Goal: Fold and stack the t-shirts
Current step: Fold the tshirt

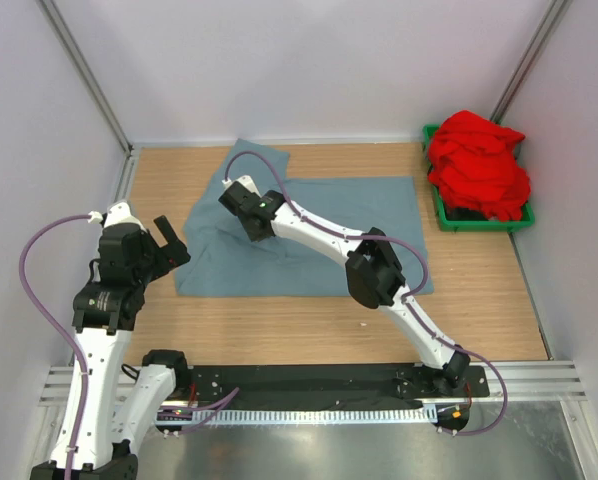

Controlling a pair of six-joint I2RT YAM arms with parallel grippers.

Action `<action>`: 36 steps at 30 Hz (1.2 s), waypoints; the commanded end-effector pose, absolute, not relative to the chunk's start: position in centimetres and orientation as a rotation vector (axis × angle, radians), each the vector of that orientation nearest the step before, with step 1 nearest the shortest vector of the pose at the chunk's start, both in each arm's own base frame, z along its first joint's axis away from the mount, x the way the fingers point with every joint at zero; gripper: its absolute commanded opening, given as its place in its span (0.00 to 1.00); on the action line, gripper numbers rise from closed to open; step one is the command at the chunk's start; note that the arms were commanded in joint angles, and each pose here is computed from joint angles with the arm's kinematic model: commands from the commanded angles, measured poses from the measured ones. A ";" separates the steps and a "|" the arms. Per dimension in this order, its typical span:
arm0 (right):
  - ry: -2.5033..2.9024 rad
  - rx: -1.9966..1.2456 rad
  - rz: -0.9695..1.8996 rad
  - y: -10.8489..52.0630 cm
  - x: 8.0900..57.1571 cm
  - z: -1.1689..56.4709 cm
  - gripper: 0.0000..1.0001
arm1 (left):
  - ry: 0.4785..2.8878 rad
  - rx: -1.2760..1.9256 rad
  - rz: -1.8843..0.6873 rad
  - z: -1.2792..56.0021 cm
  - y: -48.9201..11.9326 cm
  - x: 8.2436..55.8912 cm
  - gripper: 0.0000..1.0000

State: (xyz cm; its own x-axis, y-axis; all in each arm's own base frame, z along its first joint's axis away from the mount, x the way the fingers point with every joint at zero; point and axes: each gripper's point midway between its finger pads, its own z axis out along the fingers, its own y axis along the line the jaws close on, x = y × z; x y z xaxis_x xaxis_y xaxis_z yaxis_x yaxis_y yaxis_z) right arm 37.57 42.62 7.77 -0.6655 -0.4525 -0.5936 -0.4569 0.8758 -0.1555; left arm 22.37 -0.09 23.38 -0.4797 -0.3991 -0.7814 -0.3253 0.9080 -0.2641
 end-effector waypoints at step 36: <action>2.429 0.058 0.247 20.0 34.2 12.9 0.96 | 2.390 -0.679 -0.408 13.3 -6.0 29.9 1.00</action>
